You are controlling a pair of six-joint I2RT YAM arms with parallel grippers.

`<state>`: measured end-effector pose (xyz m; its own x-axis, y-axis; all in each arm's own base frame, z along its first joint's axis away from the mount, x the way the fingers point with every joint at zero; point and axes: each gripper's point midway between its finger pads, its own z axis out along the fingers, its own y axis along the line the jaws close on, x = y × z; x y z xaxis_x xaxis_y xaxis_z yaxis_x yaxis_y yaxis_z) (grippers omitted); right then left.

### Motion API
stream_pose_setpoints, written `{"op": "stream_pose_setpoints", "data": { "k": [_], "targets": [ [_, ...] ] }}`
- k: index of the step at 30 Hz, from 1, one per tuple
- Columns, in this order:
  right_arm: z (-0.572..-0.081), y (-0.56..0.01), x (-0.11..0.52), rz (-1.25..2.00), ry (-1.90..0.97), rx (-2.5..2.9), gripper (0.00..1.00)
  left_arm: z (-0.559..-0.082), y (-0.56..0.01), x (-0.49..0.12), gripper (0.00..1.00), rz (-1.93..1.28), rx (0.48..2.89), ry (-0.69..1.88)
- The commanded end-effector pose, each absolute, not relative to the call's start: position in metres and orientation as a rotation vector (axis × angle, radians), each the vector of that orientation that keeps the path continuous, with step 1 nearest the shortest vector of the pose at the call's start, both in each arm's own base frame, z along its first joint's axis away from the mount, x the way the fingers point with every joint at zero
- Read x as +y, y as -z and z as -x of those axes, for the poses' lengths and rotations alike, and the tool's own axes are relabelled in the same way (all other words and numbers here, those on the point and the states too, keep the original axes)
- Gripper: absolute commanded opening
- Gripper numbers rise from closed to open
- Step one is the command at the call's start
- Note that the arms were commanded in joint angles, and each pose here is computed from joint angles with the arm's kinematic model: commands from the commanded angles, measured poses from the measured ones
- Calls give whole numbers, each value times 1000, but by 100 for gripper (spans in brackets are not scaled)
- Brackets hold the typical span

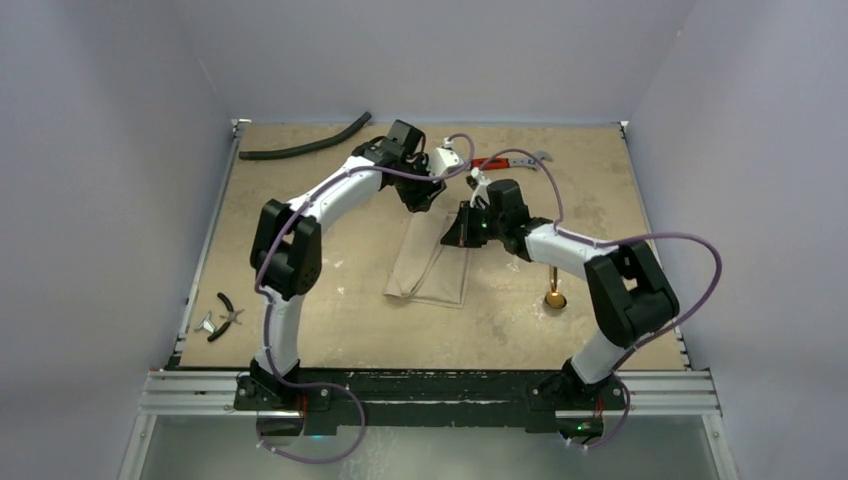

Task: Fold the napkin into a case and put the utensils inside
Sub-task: Rotate the 2/3-rectangle-folded napkin at the center of the board, then smooth out the 2/3-rectangle-folded napkin at the center of the board.

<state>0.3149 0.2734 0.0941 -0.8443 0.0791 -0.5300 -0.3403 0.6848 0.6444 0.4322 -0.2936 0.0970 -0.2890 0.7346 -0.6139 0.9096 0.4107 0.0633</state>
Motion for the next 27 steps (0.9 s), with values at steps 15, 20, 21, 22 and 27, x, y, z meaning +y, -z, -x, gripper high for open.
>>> {"op": "stream_pose_setpoints", "data": {
  "k": [15, 20, 21, 22, 27],
  "targets": [
    [-377, -21, 210, 31, -802, 2437, 0, -315, -59, -305, 46, -1470, 2237, 658],
    [-350, -8, 197, -47, -777, 2447, 0, -300, -44, -310, 47, -1517, 2249, 666],
    [-343, -7, 194, -59, -778, 2450, 0, -299, -43, -309, 47, -1527, 2243, 657],
    [-337, -7, 192, -76, -781, 2449, 0, -300, -43, -308, 47, -1537, 2238, 645],
    [-319, -33, 186, -122, -803, 2385, 0, -312, -61, -301, 47, -1608, 2158, 541]
  ]
}}
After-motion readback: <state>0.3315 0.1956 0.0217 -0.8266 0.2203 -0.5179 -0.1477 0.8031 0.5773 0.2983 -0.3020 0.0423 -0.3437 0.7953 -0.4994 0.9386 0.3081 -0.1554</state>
